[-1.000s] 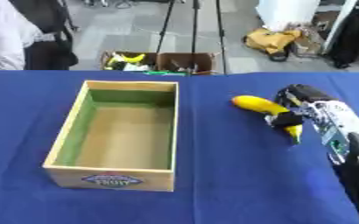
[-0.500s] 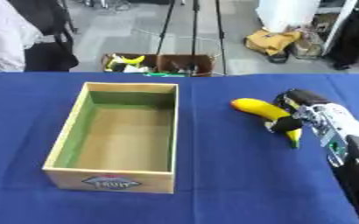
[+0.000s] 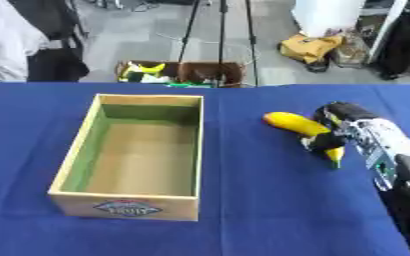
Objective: Pick up objects on the table and place them in the box.
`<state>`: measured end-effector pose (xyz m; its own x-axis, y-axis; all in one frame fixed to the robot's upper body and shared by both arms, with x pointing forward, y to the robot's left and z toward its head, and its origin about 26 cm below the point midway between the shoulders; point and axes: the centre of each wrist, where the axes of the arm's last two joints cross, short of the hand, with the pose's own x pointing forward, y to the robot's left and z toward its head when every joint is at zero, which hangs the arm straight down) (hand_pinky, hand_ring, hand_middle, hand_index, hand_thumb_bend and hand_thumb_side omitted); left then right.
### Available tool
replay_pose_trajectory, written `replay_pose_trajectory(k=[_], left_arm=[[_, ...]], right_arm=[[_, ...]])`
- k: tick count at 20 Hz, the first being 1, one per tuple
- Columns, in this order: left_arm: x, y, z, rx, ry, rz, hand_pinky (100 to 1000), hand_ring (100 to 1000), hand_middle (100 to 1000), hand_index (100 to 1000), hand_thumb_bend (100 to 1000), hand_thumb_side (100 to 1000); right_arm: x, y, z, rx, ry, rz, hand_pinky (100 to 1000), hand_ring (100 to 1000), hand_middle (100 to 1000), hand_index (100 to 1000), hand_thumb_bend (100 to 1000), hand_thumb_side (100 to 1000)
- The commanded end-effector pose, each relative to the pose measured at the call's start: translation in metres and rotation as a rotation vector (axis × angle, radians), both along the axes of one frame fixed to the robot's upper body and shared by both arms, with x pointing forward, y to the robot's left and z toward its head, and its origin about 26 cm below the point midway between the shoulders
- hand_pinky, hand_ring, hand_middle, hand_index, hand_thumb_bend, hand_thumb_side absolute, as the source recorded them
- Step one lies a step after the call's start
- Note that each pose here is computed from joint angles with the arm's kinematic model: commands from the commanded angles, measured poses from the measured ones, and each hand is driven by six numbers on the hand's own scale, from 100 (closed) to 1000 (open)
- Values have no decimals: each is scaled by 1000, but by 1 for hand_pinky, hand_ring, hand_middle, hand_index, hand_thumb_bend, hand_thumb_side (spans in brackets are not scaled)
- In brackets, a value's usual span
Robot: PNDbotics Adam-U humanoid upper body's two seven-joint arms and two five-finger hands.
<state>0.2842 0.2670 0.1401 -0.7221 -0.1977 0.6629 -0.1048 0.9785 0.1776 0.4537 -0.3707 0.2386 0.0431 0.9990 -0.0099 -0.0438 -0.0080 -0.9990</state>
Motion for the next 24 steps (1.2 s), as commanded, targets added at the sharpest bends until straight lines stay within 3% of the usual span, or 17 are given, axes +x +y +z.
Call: replay_pose_trajectory(k=[1,24], left_arm=[[-1,0,7,12,-24,2,318,518,537,688,100,976],[-2,1,7,17,-17,3,319,518,538,689,100,975]], right_arm=[[-4,-10,19,-22,-57,-17,275,610,611,714,167,543],[-8,-9,32,-39,-141,7,248,584,561,675,139,577]])
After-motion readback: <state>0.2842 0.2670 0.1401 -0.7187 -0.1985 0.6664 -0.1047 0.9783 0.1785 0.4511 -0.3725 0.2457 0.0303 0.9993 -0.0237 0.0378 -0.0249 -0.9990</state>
